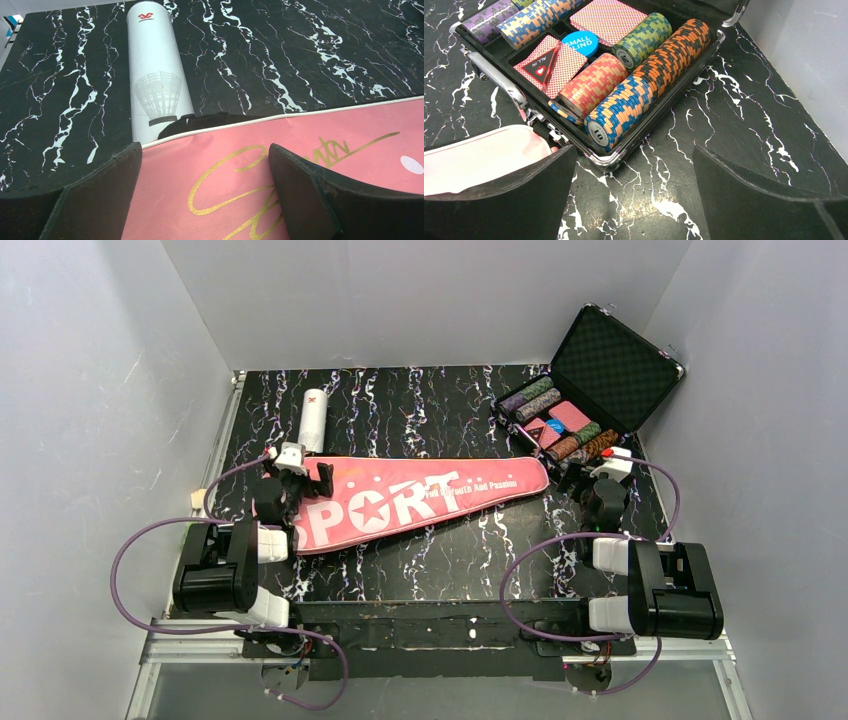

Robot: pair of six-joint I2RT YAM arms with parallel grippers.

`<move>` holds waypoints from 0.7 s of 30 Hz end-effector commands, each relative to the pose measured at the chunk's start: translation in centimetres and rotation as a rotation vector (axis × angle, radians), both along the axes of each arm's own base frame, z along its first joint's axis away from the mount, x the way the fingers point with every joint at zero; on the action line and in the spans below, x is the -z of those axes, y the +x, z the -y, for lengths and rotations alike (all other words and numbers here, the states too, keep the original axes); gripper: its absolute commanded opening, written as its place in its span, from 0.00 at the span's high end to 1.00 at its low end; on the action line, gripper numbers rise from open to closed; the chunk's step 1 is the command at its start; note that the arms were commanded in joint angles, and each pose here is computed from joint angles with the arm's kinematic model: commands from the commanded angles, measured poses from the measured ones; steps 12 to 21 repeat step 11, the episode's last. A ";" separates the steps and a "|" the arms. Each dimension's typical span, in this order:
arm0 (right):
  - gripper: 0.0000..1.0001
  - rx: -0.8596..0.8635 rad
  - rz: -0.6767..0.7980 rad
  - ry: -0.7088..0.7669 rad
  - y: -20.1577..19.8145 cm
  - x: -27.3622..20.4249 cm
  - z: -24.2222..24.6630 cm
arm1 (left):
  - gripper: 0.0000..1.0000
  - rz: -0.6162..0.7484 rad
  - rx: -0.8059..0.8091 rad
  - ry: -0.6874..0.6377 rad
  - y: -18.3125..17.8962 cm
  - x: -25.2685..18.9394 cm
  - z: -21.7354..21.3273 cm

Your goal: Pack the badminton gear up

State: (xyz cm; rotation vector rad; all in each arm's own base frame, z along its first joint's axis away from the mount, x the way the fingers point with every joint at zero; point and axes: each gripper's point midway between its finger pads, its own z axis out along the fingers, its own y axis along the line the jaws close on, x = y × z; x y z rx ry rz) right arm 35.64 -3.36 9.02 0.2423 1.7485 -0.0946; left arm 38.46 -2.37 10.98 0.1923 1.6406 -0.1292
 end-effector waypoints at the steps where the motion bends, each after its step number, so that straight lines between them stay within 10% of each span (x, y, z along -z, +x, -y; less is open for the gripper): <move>1: 0.06 -0.002 0.056 0.002 0.7 -1.7 0.0 | 0.02 -0.046 -0.005 -0.012 -0.4 1.2 0.0; 21: 0.06 0.000 0.055 0.002 0.6 -1.7 0.1 | 0.02 -0.043 -0.011 -0.019 -0.4 1.1 -0.2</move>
